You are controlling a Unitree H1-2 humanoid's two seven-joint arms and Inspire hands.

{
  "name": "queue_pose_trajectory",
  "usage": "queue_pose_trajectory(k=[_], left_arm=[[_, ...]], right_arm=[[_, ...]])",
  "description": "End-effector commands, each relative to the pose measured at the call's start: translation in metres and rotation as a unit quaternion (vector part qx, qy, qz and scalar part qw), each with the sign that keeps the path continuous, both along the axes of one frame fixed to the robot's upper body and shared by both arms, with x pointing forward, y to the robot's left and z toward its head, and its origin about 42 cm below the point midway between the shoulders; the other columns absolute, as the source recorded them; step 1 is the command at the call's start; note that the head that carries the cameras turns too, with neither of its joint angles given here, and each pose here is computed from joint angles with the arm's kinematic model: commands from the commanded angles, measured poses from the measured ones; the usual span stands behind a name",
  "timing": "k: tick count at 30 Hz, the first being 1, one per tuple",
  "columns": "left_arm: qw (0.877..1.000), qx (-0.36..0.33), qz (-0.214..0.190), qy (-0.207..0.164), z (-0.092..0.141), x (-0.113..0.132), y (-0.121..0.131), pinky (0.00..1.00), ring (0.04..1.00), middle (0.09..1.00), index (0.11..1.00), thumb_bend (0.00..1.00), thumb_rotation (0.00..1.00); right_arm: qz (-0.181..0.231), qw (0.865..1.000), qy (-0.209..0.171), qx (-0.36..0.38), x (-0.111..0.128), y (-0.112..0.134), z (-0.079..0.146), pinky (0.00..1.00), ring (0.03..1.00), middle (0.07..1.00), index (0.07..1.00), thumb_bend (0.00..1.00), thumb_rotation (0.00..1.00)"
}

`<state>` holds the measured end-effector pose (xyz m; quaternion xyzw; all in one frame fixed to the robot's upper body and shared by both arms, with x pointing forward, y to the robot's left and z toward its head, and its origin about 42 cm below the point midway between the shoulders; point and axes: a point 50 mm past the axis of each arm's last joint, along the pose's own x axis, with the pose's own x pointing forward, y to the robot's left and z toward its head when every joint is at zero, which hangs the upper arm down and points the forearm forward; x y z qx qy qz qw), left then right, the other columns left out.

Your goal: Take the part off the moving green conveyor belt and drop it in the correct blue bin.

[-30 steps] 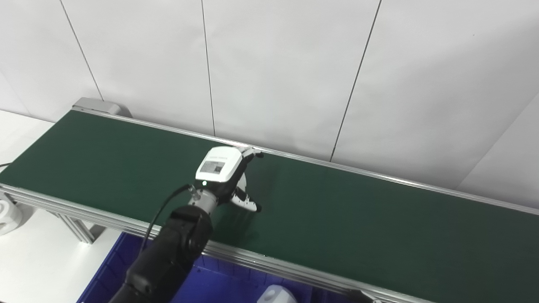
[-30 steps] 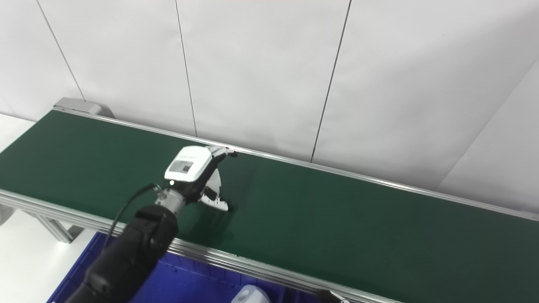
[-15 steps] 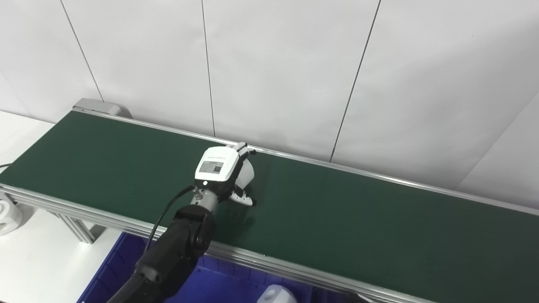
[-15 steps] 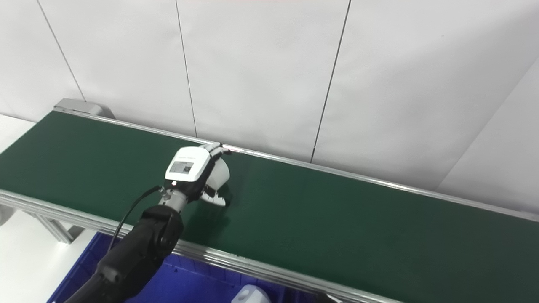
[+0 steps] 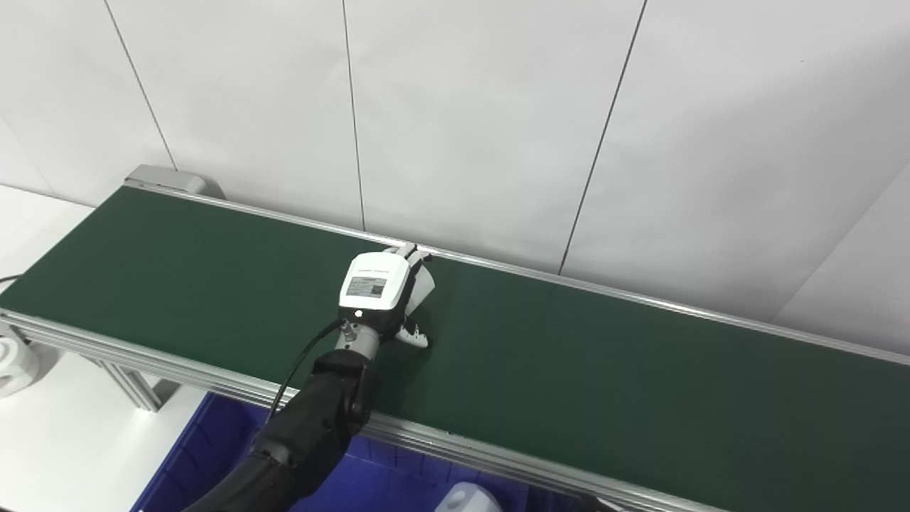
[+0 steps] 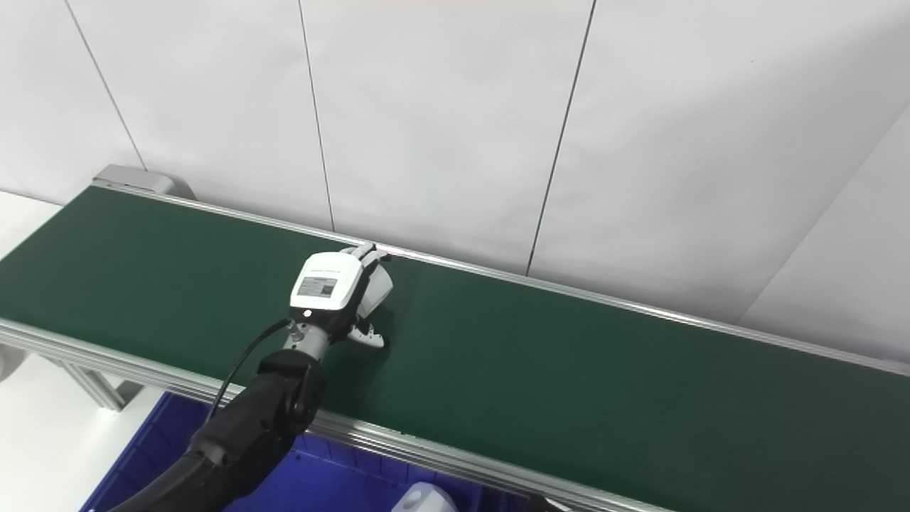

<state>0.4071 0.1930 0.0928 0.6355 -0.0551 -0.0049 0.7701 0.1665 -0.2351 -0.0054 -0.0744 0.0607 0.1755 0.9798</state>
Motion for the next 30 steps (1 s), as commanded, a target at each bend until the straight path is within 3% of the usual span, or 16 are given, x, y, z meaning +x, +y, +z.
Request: queue_pose_trajectory(k=[1,2,3,5,6,8,23,28,30], left_arm=[[1.0,-0.002,-0.025,-0.005,0.003,0.01,-0.008,0.66,0.772,0.795,0.763,0.82,0.11],[0.999,-0.004,-0.033,-0.01,0.003,0.013,-0.009,0.64,0.747,0.77,0.748,0.81,0.09],[0.999,-0.006,-0.039,-0.014,0.003,0.015,-0.01,0.51,0.592,0.606,0.688,0.65,0.04],[0.998,-0.014,-0.053,-0.023,0.003,0.018,-0.012,0.41,0.469,0.488,0.606,0.56,0.01],[0.998,-0.019,-0.059,-0.027,0.004,0.02,-0.013,0.34,0.385,0.482,0.539,0.53,0.0],[0.996,-0.034,-0.069,-0.037,0.005,0.022,-0.015,0.27,0.312,0.477,0.501,0.52,0.0],[0.995,-0.044,-0.082,-0.046,0.017,0.02,-0.023,0.27,0.329,0.481,0.493,0.52,0.0],[0.992,-0.054,-0.097,-0.064,0.032,0.015,-0.026,0.29,0.348,0.429,0.541,0.51,0.0],[0.99,-0.061,-0.106,-0.069,0.043,0.011,-0.028,0.3,0.359,0.462,0.515,0.52,0.0]], right_arm=[[0.008,0.999,-0.036,0.009,0.003,0.0,0.01,0.66,0.725,0.763,0.768,0.96,1.0],[0.009,0.999,-0.035,0.008,0.003,0.0,0.01,0.66,0.725,0.763,0.768,0.96,1.0],[0.009,0.999,-0.035,0.008,0.003,0.0,0.009,0.66,0.725,0.763,0.767,0.96,1.0],[0.01,0.999,-0.035,0.008,0.003,0.0,0.01,0.66,0.725,0.762,0.767,0.96,1.0],[0.011,0.999,-0.035,0.009,0.002,0.0,0.01,0.66,0.727,0.763,0.767,0.96,1.0],[0.012,0.999,-0.035,0.01,0.002,0.001,0.01,0.66,0.729,0.765,0.767,0.96,1.0],[0.019,0.999,-0.037,0.011,0.001,0.001,0.012,0.66,0.736,0.773,0.761,0.96,1.0],[0.019,0.999,-0.039,0.01,0.002,0.001,0.013,0.66,0.734,0.772,0.758,0.95,1.0],[0.02,0.999,-0.042,0.009,0.001,0.002,0.014,0.66,0.733,0.772,0.757,0.95,1.0]])
